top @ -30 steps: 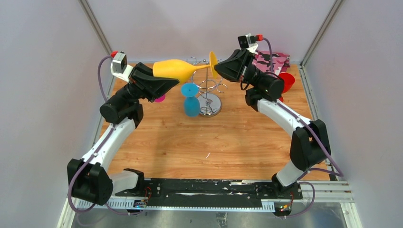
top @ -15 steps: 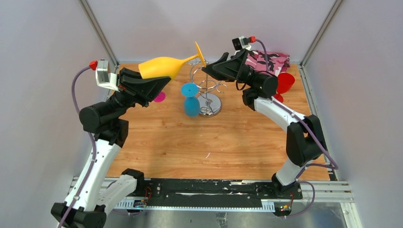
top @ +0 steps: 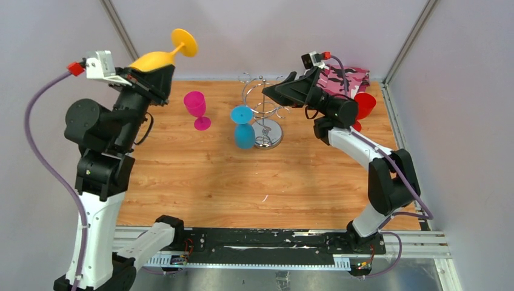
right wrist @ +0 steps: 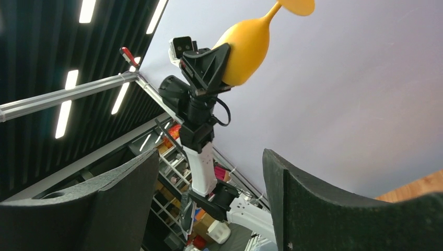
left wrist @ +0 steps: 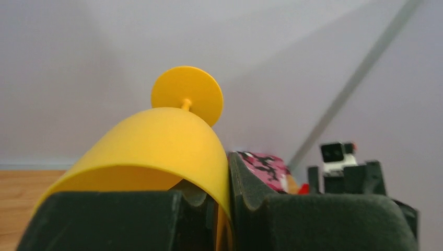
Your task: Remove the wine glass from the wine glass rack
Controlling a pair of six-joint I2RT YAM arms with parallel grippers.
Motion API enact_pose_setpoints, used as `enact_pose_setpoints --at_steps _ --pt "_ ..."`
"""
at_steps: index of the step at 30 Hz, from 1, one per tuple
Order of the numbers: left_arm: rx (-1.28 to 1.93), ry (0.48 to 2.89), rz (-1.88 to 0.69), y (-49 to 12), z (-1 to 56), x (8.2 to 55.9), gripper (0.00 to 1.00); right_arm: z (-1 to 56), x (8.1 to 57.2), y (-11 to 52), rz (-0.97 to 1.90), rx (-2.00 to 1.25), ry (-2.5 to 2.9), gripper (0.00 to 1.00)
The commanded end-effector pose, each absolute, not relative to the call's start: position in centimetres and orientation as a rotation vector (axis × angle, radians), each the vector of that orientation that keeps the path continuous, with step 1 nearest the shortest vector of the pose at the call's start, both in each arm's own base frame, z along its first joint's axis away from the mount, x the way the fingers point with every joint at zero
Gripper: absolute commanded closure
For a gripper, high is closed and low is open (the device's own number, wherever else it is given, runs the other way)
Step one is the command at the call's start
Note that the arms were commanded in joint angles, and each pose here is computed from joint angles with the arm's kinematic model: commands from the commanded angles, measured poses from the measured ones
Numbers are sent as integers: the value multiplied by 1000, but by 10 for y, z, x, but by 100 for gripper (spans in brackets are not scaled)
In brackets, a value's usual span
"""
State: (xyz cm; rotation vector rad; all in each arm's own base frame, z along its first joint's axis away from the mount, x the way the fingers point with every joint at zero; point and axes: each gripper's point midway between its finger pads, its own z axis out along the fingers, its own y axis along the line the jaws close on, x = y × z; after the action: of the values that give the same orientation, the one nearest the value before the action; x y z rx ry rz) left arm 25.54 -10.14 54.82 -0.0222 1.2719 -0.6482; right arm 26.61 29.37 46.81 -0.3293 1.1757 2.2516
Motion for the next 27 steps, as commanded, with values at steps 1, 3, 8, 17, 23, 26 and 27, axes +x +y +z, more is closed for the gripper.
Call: enact_pose_setpoints --at_steps 1,3,8,17,23,26,27 --pt "-252 1452 -217 -32 523 279 100 476 252 275 2191 -392 1110 23" --pt "-315 1504 -86 -13 516 289 100 474 253 270 2175 -385 1115 23" --pt "-373 1608 122 9 509 307 100 475 255 248 2112 -366 1113 23" --pt "-314 1797 150 9 476 356 100 473 266 206 1968 -323 1123 22" --pt "-208 2029 137 -12 412 403 100 468 274 198 1948 -302 1147 22" --pt "-223 2114 136 -11 378 418 100 465 277 198 1952 -295 1159 22" --pt "-243 2136 146 -7 368 420 100 464 277 199 1953 -295 1162 22"
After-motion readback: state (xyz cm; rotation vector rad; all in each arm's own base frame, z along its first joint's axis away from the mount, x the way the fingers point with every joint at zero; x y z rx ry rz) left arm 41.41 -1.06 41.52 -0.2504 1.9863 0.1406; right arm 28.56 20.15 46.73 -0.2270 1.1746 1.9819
